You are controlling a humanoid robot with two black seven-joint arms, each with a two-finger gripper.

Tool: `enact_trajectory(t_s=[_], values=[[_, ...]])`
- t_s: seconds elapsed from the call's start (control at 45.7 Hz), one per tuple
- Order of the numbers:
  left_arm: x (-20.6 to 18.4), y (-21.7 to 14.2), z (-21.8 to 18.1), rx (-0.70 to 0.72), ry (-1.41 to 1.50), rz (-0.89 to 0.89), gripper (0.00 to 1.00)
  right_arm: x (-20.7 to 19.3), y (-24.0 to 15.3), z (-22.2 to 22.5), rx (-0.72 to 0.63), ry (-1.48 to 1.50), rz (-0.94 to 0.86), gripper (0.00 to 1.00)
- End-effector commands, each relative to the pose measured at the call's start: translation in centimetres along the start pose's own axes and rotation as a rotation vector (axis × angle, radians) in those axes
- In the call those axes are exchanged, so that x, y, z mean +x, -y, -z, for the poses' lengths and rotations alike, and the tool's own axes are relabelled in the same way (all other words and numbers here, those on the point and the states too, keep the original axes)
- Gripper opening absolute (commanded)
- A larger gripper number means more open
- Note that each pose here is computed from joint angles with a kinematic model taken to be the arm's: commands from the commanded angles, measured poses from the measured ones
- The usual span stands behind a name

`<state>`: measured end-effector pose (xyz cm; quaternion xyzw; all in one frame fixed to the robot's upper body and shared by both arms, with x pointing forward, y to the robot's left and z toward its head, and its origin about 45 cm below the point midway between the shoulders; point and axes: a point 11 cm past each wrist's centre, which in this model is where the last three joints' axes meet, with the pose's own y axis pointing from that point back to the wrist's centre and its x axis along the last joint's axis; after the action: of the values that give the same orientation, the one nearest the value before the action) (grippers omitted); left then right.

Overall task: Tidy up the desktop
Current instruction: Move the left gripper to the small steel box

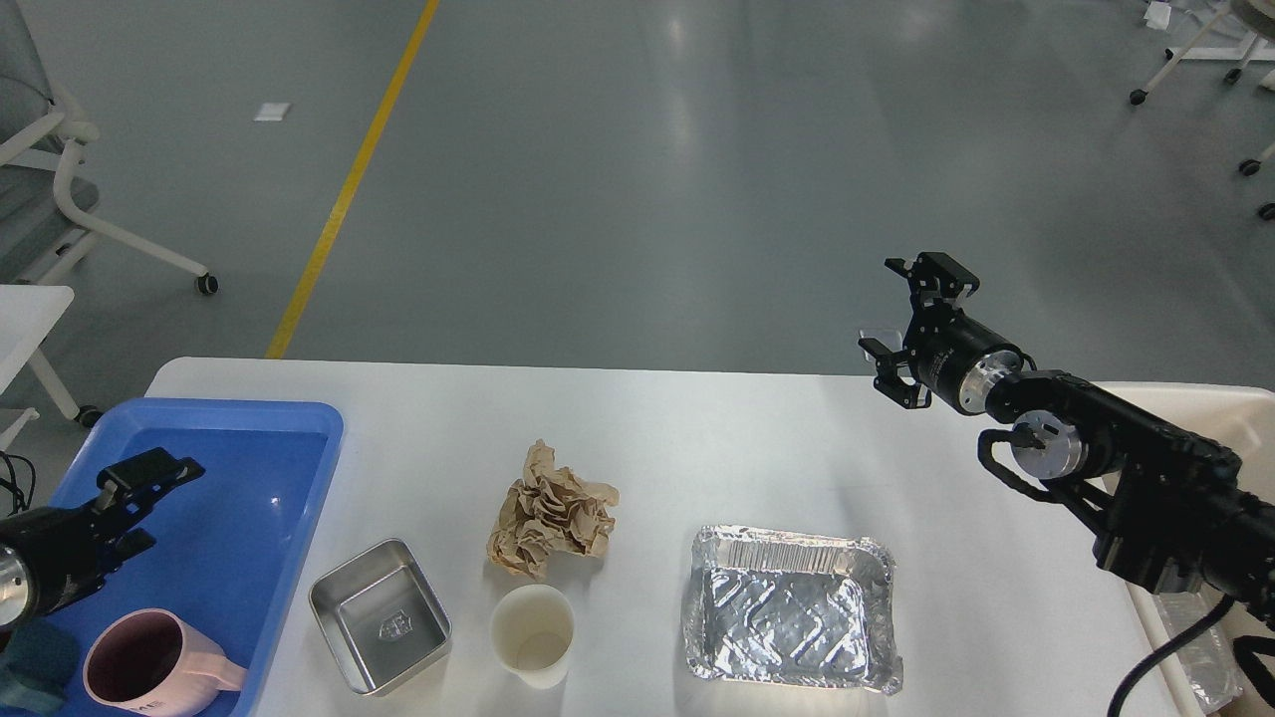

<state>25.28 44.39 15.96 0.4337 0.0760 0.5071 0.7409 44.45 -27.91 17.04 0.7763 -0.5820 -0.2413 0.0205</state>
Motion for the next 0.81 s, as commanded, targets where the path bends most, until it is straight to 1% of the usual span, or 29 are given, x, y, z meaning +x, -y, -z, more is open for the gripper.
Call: enact_trajectory(t_s=[0.0,0.262,0.394,0.59,0.656,0.787], values=[[0.3,-3.1,0.8,0.04,0.037,0.011,0.96,0.0,0.0,-0.1,-0.004,-0.003,0.0,1.0],[3.8,-10.4,1.7,0.134,0.166,-0.03,0.96,-0.2,0.1,-0.5,-0.011,-0.003,0.004,1.0],[5.2,-12.4,2.0,0.163,0.207,-0.037,0.96,-0.3,0.1,-0.4,-0.01,-0.004,0.005,1.0],[5.6,-12.0,1.2,0.136,0.278,-0.038,0.96,-0.4,0.1,-0.4,-0.01,-0.004,0.008,1.0],[6.1,-11.8,0.8,0.133,0.346,-0.046,0.96,-0.4,0.1,-0.4,-0.01,-0.004,0.009,1.0],[4.9,-9.0,-2.1,0.036,0.489,-0.004,0.96,-0.3,0.1,-0.4,-0.011,-0.004,0.007,1.0]])
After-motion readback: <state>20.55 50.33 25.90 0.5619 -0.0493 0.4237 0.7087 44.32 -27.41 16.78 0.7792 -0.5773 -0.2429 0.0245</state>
